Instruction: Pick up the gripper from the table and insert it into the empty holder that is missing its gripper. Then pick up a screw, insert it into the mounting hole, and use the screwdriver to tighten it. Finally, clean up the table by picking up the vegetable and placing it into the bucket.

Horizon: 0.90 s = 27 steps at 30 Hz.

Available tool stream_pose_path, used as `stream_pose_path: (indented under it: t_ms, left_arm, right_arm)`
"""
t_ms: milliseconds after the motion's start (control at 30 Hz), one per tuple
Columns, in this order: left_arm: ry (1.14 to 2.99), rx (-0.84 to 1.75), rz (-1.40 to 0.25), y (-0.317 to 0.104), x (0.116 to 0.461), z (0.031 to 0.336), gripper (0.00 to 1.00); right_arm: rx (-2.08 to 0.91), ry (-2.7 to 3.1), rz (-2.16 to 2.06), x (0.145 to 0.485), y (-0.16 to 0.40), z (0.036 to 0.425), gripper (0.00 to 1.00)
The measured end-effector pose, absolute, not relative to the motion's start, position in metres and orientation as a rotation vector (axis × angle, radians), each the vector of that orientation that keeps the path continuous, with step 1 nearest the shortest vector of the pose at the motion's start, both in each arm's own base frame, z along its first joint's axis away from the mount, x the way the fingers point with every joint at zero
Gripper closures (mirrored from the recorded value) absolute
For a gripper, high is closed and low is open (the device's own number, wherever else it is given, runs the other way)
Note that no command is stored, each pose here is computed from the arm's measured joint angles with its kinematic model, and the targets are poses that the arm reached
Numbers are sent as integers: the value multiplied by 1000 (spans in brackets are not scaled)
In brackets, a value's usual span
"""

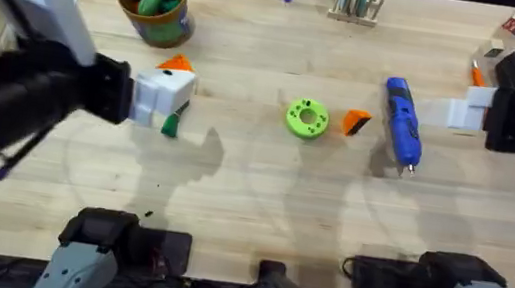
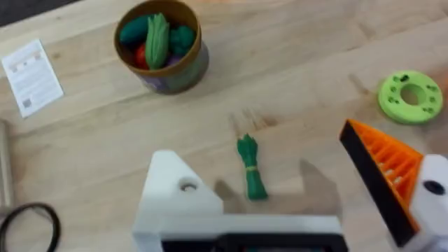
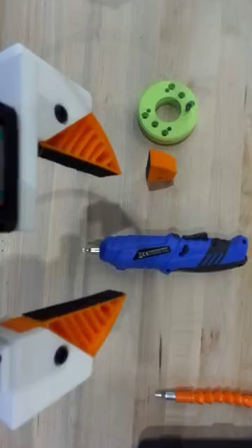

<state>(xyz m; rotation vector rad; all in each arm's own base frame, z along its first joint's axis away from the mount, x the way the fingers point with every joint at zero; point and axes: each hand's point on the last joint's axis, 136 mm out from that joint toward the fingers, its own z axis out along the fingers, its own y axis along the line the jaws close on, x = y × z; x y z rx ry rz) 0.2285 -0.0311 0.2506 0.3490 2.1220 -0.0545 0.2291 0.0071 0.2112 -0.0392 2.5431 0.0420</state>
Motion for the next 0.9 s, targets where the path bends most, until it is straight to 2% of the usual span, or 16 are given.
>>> stream_pose_path:
  t_ms: [267,567,900]
  left_arm:
    - [1909,385,-75,-42,249,229,15]
    - [1698,437,-109,-55,234,225,15]
    - [1592,499,-164,-69,224,218,15]
  right_arm:
    - [-43,2543,41,229,7,211,10]
    - [-43,2543,41,229,7,211,10]
    - [-44,2543,41,229,7,211,10]
